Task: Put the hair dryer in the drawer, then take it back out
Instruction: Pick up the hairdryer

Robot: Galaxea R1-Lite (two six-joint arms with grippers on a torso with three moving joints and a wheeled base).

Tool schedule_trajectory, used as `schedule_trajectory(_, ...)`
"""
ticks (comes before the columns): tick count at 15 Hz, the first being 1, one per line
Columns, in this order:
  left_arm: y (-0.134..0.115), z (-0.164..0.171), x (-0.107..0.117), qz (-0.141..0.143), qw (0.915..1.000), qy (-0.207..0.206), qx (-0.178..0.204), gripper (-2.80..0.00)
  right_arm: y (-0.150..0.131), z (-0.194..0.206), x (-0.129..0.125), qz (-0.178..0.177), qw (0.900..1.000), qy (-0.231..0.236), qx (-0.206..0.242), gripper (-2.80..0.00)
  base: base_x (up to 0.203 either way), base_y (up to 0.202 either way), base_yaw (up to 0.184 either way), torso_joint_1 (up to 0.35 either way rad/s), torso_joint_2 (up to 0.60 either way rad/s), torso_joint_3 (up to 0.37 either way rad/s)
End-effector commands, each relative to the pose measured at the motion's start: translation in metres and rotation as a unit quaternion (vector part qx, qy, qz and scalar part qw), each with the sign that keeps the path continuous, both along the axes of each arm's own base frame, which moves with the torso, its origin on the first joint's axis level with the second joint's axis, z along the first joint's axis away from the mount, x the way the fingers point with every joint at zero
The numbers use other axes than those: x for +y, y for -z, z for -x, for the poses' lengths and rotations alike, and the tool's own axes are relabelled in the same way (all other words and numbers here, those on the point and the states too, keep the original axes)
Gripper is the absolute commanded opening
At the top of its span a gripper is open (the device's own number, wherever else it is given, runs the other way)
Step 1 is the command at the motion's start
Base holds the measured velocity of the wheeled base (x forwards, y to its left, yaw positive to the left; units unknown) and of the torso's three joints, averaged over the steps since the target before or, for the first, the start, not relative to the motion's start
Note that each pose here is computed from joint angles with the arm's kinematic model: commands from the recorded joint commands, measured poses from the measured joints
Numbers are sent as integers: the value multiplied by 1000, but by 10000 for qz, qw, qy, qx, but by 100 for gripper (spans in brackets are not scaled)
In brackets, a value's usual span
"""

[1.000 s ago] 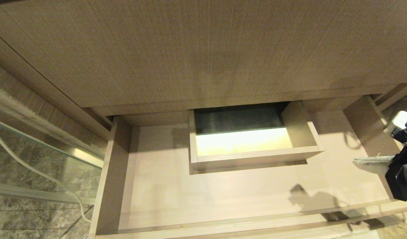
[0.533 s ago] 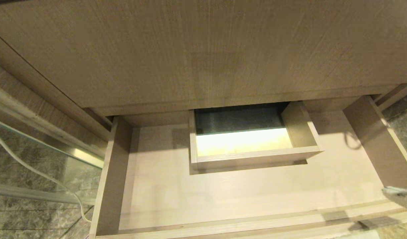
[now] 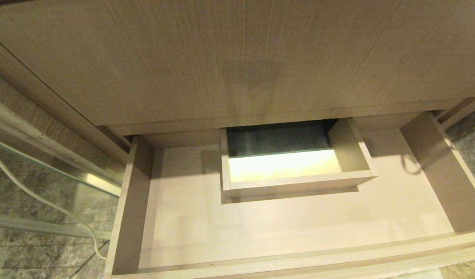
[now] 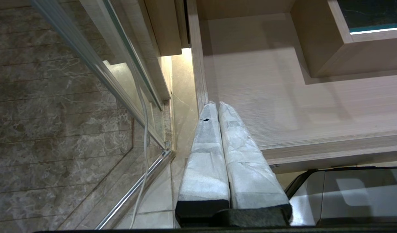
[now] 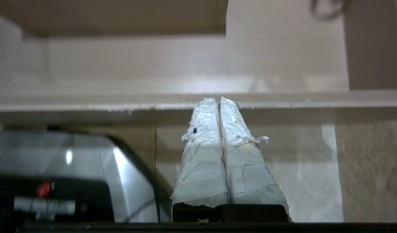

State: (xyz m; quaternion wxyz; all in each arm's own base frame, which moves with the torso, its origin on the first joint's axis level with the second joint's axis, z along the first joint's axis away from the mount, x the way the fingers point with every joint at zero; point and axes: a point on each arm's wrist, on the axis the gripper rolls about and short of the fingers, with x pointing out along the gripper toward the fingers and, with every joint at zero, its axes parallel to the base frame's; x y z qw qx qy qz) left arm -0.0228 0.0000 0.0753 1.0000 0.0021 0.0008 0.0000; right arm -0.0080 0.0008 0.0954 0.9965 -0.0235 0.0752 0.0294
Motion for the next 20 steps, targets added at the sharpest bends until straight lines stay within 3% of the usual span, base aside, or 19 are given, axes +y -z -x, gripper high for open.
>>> schedule_trajectory(1,0,0,0,-2,10000,0,2,-280,13,15,-1,-88,9959,118,-890,-280,0,0,0,0,0,0)
schedule_trajectory(6,0,0,0,-2,10000,0,7,-280,20,15,-1,-294,9962,244,-779,-280,0,0,0,0,0,0)
schedule_trajectory(20,0,0,0,-2,10000,0,7,-280,20,15,-1,-307,9963,245,-764,-280,0,0,0,0,0,0)
